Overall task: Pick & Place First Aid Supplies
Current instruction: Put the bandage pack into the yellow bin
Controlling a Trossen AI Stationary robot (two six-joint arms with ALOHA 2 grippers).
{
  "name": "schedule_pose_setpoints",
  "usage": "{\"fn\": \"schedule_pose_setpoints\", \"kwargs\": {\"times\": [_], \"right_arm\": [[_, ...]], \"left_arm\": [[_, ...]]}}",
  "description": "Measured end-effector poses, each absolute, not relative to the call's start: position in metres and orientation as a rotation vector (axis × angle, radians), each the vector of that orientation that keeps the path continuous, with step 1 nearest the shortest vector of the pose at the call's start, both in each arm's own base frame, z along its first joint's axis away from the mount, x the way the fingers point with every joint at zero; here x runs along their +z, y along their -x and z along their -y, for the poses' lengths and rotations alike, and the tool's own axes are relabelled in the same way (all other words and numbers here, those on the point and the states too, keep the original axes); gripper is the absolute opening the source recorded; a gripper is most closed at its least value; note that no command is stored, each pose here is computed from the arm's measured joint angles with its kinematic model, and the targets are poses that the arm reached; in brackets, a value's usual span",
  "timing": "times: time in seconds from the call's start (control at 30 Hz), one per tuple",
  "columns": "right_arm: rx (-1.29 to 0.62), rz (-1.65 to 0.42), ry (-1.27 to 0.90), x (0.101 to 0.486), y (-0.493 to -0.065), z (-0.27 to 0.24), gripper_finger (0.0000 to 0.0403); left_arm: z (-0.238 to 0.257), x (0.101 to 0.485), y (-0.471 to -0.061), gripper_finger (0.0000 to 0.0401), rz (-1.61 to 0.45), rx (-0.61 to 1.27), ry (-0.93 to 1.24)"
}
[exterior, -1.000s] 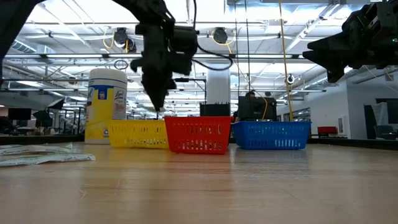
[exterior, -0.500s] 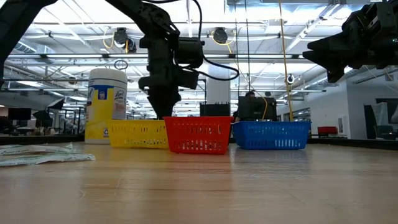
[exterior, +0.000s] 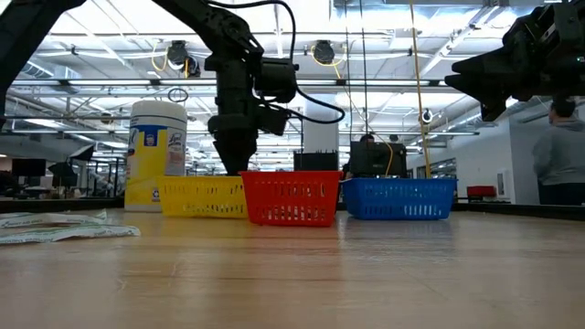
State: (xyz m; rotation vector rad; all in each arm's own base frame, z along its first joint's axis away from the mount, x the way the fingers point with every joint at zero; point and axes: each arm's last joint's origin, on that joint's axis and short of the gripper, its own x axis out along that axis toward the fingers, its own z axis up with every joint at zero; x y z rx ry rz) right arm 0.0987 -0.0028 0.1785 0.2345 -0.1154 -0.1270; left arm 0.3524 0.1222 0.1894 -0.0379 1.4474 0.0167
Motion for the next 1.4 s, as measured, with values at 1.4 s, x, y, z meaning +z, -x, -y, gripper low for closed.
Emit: {"fn": "schedule_pose_setpoints", "kwargs": {"times": [1.4], "right_arm": [[-0.127,0.115,-0.235,0.179,-0.099,0.003,0.0130]], "left_arm": [[0.007,0.222,-0.239,0.0208,-1.472,0.275,0.527]]}}
